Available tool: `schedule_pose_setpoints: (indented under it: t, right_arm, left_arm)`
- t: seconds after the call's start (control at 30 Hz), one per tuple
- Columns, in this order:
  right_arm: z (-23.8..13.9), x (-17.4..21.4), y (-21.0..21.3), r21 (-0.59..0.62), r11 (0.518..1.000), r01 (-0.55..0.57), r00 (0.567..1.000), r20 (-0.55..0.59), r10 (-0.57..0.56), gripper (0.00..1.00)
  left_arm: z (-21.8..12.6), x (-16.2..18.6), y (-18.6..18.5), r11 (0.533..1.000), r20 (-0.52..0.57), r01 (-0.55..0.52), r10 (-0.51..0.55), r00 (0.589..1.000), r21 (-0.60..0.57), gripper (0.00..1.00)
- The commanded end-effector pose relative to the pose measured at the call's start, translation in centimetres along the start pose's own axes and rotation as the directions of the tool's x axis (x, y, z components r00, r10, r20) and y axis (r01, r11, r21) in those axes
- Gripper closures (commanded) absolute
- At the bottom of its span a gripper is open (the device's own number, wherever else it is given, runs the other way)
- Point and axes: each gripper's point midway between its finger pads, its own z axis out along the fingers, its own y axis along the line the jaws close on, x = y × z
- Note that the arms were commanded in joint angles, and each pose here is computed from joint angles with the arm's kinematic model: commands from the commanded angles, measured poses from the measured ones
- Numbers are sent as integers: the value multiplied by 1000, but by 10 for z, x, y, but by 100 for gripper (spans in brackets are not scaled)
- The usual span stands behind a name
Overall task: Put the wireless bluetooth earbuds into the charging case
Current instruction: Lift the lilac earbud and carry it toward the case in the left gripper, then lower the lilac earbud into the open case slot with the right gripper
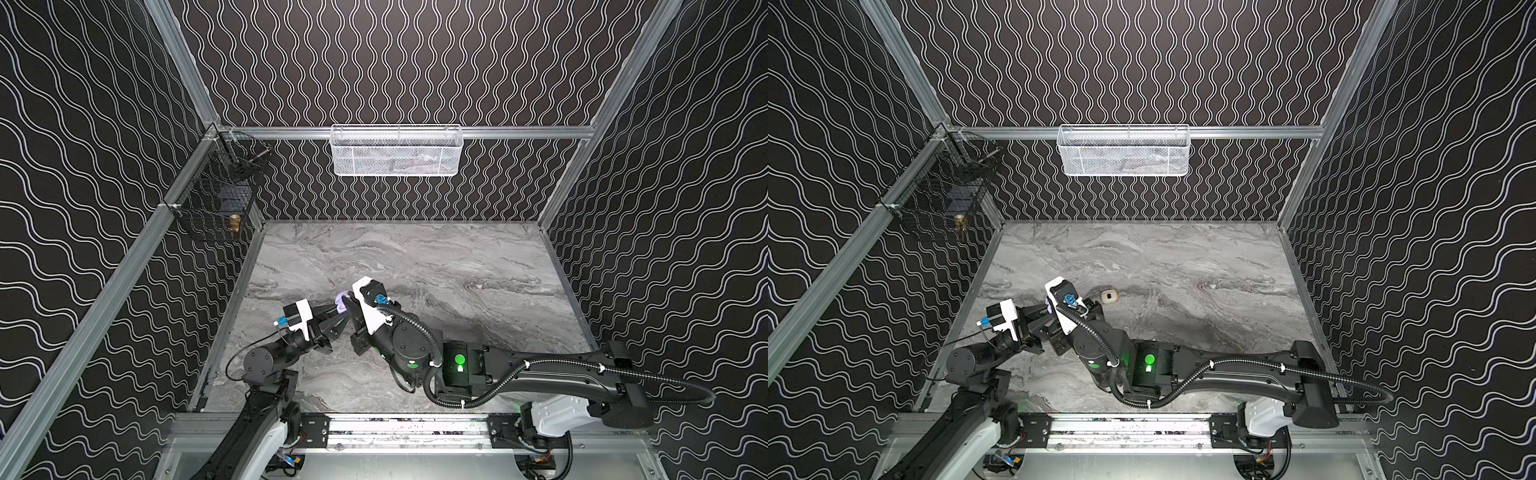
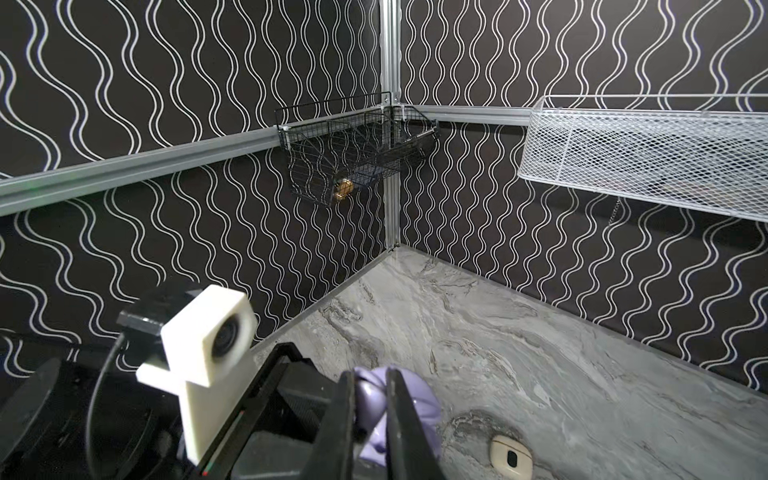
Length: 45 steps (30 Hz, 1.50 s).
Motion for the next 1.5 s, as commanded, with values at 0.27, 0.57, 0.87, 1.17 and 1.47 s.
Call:
schedule_pose_setpoints:
  t: [0.27, 0.57, 0.87, 1.17, 1.47]
  right_arm:
    - [15, 15, 6, 31, 998, 62, 998, 6, -63, 86]
    - [12, 20, -5, 86, 994, 73, 997, 10, -75, 87]
    - [15, 26, -7, 115, 987, 108, 994, -3, -109, 87]
    - [13, 36, -16, 156, 976, 150, 989, -24, -148, 88]
    - [10, 46, -11, 100, 978, 184, 982, -55, -179, 88]
  left_arm:
    - [0, -7, -3, 1000, 18, -3, 3, 1000, 8, 100]
    - [-1, -7, -4, 1000, 20, -3, 3, 1000, 10, 100]
    - [-1, -7, -4, 1000, 21, -2, 2, 1000, 12, 100]
    - [-1, -8, -5, 1000, 25, -2, 2, 1000, 14, 100]
    - [-1, -9, -6, 1000, 24, -2, 2, 1000, 17, 100]
